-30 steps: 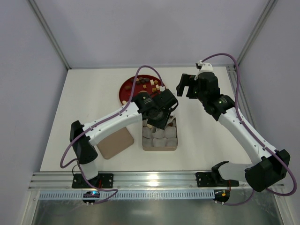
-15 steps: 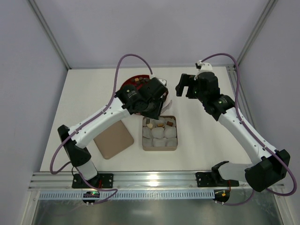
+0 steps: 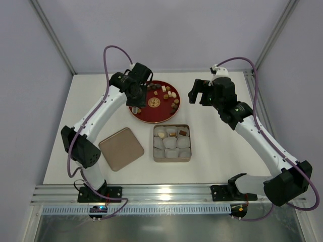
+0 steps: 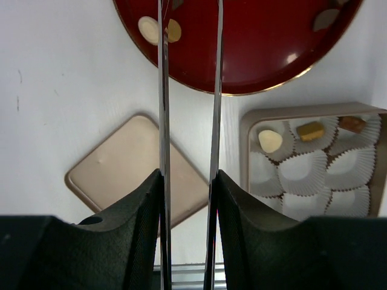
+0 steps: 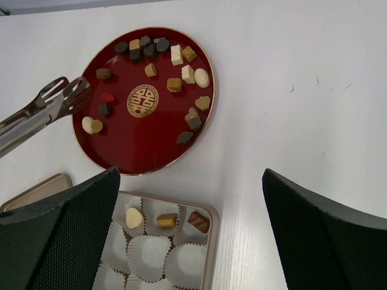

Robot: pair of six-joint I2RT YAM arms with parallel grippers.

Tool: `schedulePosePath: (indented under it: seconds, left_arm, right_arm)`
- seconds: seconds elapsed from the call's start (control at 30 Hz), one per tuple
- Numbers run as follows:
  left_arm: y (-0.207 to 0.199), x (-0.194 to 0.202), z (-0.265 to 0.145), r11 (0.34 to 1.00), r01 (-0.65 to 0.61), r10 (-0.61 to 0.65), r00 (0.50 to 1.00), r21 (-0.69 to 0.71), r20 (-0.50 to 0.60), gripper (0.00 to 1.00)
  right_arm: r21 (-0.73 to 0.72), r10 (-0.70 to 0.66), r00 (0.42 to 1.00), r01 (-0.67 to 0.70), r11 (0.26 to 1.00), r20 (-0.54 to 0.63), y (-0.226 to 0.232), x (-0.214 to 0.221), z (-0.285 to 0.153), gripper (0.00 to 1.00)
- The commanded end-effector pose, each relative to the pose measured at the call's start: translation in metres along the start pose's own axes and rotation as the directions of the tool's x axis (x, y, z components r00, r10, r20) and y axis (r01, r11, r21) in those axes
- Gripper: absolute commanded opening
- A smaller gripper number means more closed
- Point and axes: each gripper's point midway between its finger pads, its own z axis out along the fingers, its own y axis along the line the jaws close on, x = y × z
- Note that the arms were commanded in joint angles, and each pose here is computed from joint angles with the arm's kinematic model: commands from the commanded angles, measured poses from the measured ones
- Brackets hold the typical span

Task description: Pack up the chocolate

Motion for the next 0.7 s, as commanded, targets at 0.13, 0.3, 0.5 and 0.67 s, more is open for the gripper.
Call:
schedulePosePath:
  seconds: [0.13,0.3,0.5,0.67]
  left_arm:
    - [0.025,-0.008,0.032,0.996,-0.028,0.026,0.999,-0.089,-0.026,0.40]
    - [0.028,-0.007,0.045,0.996,-0.024,0.020,0.999,-0.087,-0.043,0.40]
    - [0.027,-0.008,0.061,0.997,-0.021,0.015,0.998,-0.080,-0.066,0.40]
    - [0.026,-0.011,0.071,0.998,-0.011,0.006,0.997,-0.068,-0.075,0.40]
  right_arm:
    - [-0.022,0.012,0.999,-0.011,1.000,0.034,0.004,-0.009,-0.001,1.00]
    - [-0.023,0.013,0.999,-0.012,1.000,0.038,0.004,-0.010,-0.003,1.00]
    - [-0.020,0.013,0.999,-0.012,1.000,0.041,0.003,-0.011,-0.003,1.00]
    - [-0.018,0.010,0.999,-0.009,1.000,0.039,0.003,-0.010,-0.004,1.00]
